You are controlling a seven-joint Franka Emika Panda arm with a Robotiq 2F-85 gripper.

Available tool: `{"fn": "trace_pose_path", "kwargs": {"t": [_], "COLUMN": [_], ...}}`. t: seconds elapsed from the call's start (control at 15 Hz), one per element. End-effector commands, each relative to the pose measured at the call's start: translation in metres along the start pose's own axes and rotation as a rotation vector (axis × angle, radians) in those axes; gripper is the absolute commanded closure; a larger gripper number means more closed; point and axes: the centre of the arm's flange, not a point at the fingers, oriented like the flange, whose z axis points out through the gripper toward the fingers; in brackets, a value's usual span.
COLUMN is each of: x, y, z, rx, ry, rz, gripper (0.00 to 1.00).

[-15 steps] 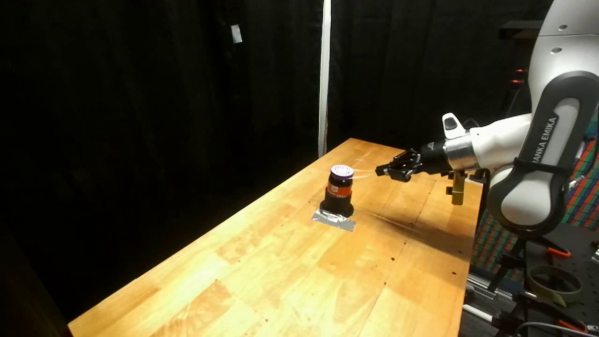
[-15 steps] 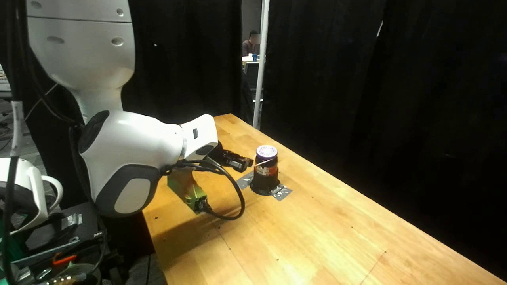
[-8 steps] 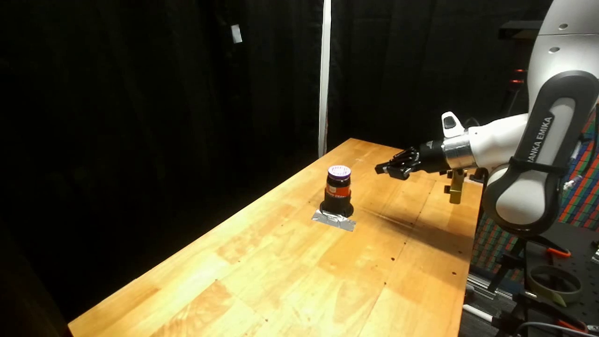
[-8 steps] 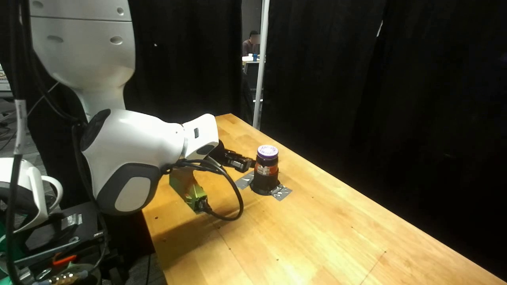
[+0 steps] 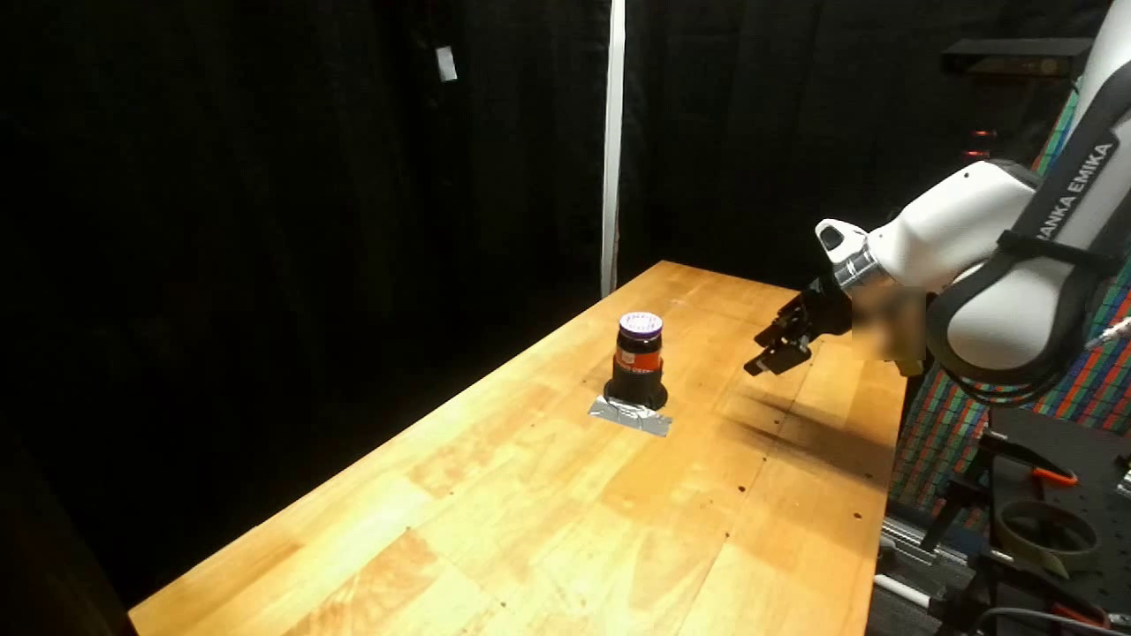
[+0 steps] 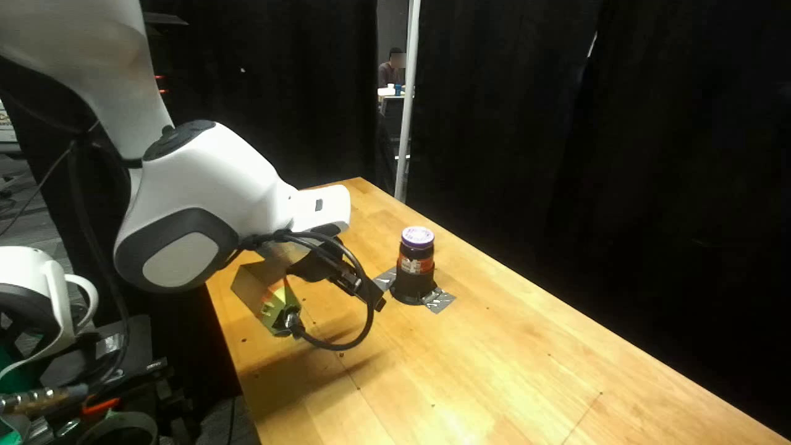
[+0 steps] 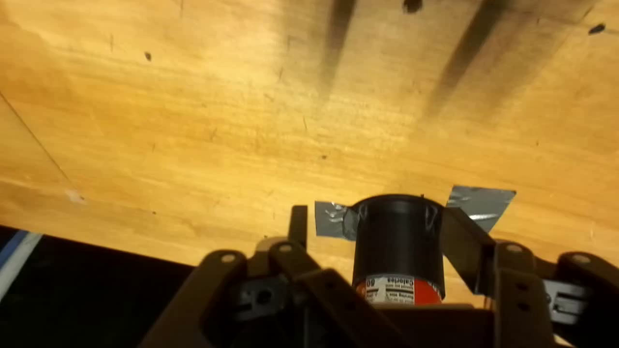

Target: Put the elastic around the bottle

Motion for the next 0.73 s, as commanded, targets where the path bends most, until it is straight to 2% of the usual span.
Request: {"fn": "trace_pose_path", "kwargs": {"t": [0.0,0.2,0.67], "x": [0.048,0.039,0.012], "y": [0.000,0.011,0.029], "z": [-0.058,-0.068,-0.068], "rx": [-0.016,-0.016,-0.041], "ry": [-0.187,-0.265,-0.299], "rz": [-0.050,-0.038,-0.014], "gripper": [0.00,0.00,0.00]}}
